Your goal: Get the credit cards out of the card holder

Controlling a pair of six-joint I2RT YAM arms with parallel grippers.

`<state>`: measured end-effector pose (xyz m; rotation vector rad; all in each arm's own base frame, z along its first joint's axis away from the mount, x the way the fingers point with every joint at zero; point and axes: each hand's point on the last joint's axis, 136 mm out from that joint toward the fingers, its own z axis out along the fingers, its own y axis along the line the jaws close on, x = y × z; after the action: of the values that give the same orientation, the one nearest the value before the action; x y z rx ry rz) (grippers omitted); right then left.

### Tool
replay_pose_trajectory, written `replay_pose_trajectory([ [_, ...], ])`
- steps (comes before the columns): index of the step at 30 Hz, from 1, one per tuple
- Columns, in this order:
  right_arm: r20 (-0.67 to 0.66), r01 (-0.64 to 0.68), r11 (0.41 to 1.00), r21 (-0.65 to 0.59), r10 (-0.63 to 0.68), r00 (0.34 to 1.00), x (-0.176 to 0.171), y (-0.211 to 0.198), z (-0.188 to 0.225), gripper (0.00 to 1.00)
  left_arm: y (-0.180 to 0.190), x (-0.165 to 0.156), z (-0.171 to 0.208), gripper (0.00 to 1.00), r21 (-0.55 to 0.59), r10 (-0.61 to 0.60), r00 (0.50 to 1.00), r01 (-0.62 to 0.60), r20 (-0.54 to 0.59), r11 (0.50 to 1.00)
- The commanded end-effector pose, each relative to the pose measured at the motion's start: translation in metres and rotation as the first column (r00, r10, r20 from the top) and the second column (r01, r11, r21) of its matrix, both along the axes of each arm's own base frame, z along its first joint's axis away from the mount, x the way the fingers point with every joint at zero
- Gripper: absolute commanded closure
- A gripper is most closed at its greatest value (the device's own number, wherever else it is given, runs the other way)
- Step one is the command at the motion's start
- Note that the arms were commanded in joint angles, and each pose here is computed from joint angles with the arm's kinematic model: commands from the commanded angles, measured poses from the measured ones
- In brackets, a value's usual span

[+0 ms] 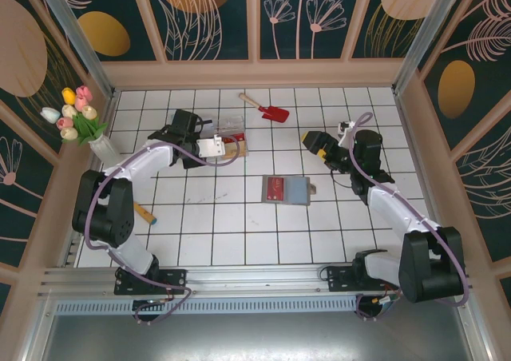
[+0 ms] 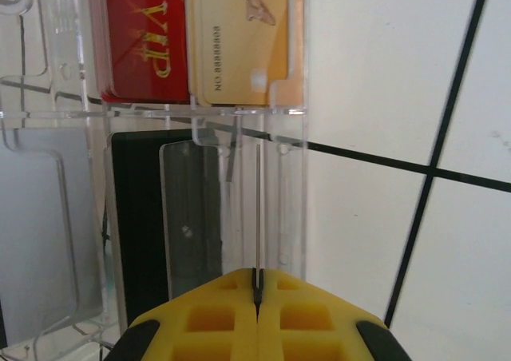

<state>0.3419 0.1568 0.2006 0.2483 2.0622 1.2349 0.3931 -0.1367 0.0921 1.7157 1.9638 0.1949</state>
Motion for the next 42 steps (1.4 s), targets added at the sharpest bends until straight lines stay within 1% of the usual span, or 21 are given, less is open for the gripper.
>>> replay_pose_trajectory([
  [1, 0.018, -0.003, 1.000, 0.010, 0.002, 1.000, -0.006, -0.001, 0.007, 0.01, 0.000, 0.020, 0.013, 1.00, -0.015, -0.020, 0.999, 0.021, 0.051, 1.000],
  [7, 0.024, -0.015, 1.000, 0.015, 0.014, 1.000, -0.008, 0.001, 0.008, 0.01, 0.000, 0.027, 0.027, 1.00, -0.011, -0.041, 0.997, 0.042, 0.066, 0.999],
  [10, 0.020, -0.016, 1.000, 0.016, 0.016, 1.000, -0.008, 0.001, 0.006, 0.01, 0.000, 0.029, 0.014, 1.00, 0.000, -0.048, 0.998, 0.048, 0.038, 0.999],
  [17, 0.010, -0.049, 0.998, 0.025, 0.049, 0.999, -0.015, 0.006, 0.003, 0.01, -0.004, 0.034, 0.015, 1.00, -0.007, -0.060, 0.998, 0.060, 0.030, 0.998],
  [22, -0.003, -0.047, 0.999, 0.027, 0.047, 0.999, -0.017, 0.006, -0.001, 0.01, -0.002, 0.037, 0.009, 1.00, 0.005, -0.056, 0.998, 0.056, 0.021, 0.998],
  [27, -0.003, -0.069, 0.997, 0.030, 0.070, 0.998, -0.022, 0.008, -0.001, 0.01, 0.001, 0.042, 0.010, 1.00, -0.015, -0.032, 0.999, 0.032, 0.020, 0.999],
  [30, 0.009, -0.087, 0.996, 0.028, 0.087, 0.996, -0.027, 0.010, 0.001, 0.01, 0.002, 0.043, 0.015, 1.00, -0.048, -0.027, 0.999, 0.028, 0.017, 0.998],
  [36, 0.024, -0.085, 0.996, 0.018, 0.084, 0.996, -0.032, 0.009, 0.003, 0.01, 0.003, 0.037, 0.005, 0.98, -0.051, -0.032, 0.997, 0.028, -0.069, 0.998],
  [40, 0.029, -0.080, 0.996, 0.029, 0.079, 0.996, -0.034, 0.008, 0.004, 0.01, 0.004, 0.039, 0.003, 0.97, -0.045, -0.028, 0.997, 0.025, -0.071, 0.999],
  [42, 0.028, -0.076, 0.997, 0.028, 0.076, 0.997, -0.035, 0.007, 0.004, 0.01, 0.002, 0.039, 0.003, 0.94, -0.052, -0.033, 0.997, 0.029, -0.073, 0.998],
])
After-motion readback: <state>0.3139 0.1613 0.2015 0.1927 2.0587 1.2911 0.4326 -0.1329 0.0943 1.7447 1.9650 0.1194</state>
